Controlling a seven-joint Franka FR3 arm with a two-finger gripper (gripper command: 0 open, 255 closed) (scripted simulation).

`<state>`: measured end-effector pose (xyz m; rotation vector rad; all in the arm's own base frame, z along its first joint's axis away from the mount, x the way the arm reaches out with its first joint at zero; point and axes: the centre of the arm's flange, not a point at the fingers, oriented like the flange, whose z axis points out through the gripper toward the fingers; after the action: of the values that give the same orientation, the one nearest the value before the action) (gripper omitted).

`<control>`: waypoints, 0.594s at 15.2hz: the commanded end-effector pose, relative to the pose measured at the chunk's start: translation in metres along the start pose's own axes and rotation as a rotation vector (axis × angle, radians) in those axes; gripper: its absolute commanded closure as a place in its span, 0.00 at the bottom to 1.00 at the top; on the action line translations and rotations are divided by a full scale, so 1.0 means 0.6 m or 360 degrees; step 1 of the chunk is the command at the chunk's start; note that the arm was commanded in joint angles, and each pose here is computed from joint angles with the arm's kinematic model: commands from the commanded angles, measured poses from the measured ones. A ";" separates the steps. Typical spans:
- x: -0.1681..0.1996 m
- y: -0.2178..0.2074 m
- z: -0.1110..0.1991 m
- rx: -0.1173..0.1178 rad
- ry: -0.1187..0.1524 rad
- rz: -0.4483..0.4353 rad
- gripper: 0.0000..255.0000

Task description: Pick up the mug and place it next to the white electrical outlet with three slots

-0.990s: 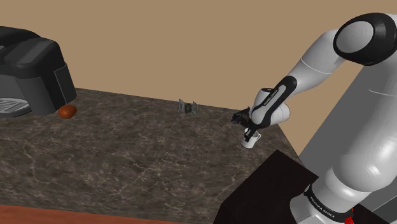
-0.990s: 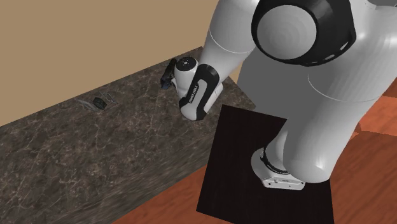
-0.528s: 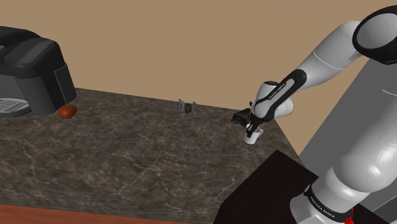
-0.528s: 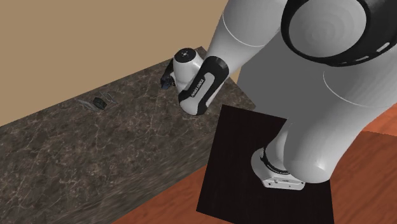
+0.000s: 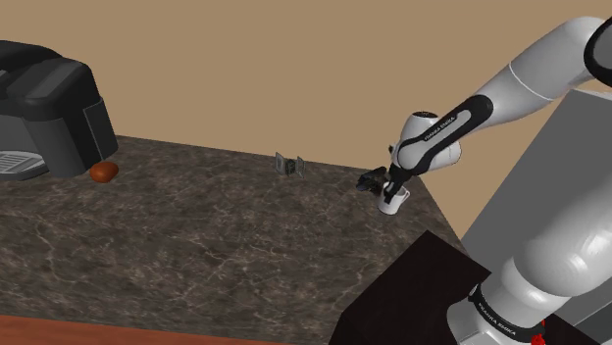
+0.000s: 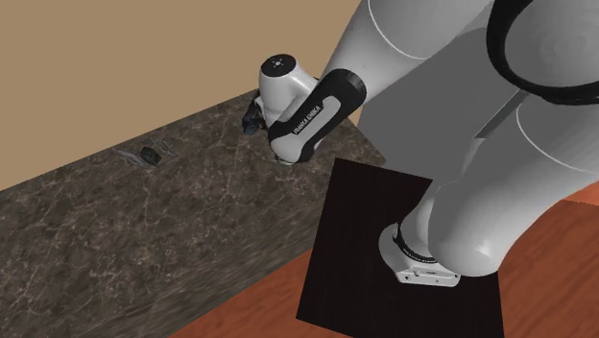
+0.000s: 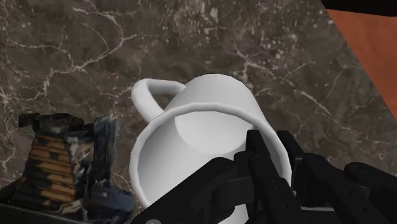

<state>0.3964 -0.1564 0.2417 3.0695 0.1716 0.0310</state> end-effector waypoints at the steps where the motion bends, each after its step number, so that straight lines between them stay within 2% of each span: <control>1: 0.001 -0.001 -0.018 0.0000 -0.0001 0.0000 1.00; 9: 0.002 0.004 -0.088 0.0000 -0.0001 0.0000 1.00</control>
<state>0.3962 -0.1553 0.2887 3.0695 0.1717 0.0309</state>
